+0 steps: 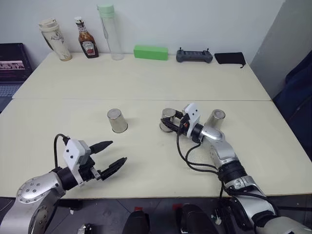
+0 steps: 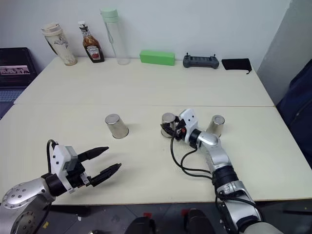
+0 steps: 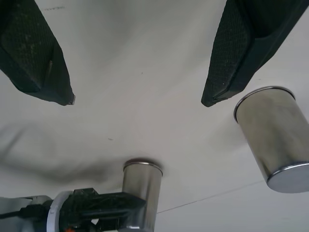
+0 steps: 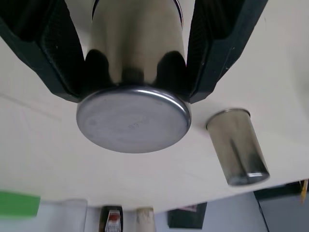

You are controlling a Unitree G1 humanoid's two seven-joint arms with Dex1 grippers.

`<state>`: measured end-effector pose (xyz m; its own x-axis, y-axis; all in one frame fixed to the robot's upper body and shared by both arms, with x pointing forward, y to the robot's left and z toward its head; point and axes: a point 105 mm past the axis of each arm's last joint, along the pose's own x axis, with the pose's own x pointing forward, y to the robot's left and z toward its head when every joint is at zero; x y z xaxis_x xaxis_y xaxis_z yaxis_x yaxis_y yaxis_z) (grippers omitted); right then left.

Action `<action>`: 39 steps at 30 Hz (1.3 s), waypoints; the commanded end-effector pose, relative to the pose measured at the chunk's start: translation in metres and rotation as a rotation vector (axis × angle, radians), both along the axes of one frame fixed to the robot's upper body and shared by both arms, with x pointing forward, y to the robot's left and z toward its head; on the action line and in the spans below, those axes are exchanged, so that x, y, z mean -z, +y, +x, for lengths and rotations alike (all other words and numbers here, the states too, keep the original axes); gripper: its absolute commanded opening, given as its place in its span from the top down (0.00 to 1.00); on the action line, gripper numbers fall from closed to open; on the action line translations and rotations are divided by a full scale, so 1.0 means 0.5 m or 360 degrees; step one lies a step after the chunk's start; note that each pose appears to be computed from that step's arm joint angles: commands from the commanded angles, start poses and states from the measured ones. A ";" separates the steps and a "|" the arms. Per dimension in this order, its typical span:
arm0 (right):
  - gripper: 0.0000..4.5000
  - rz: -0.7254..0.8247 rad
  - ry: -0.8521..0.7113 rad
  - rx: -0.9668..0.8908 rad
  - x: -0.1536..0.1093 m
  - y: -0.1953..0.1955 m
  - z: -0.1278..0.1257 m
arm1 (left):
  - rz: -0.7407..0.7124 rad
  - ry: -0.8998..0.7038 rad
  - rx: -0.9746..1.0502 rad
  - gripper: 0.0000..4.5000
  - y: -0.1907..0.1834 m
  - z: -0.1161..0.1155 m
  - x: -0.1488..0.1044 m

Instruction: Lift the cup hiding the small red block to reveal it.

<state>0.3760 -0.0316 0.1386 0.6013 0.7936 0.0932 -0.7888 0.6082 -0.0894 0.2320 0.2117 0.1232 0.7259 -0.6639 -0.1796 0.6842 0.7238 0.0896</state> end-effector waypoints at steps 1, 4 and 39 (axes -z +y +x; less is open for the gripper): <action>0.42 0.0146 -0.0145 0.0130 -0.102 -0.043 -0.015 | 0.0021 -0.0059 0.0005 0.00 -0.002 -0.006 -0.015; 0.42 0.0063 -0.0050 0.0229 -0.080 -0.063 -0.014 | 0.0032 -0.0055 -0.0008 0.00 -0.001 -0.003 -0.011; 0.02 -0.0218 0.0198 -0.0034 0.023 -0.165 -0.287 | 0.0139 -0.0030 -0.0073 0.00 0.002 0.032 -0.010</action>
<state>0.2355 -0.1162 0.1038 0.5888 0.7910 -0.1659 -0.8044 0.5936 -0.0245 0.2448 0.2136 0.1216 0.7477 -0.6262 -0.2209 0.6587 0.7414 0.1280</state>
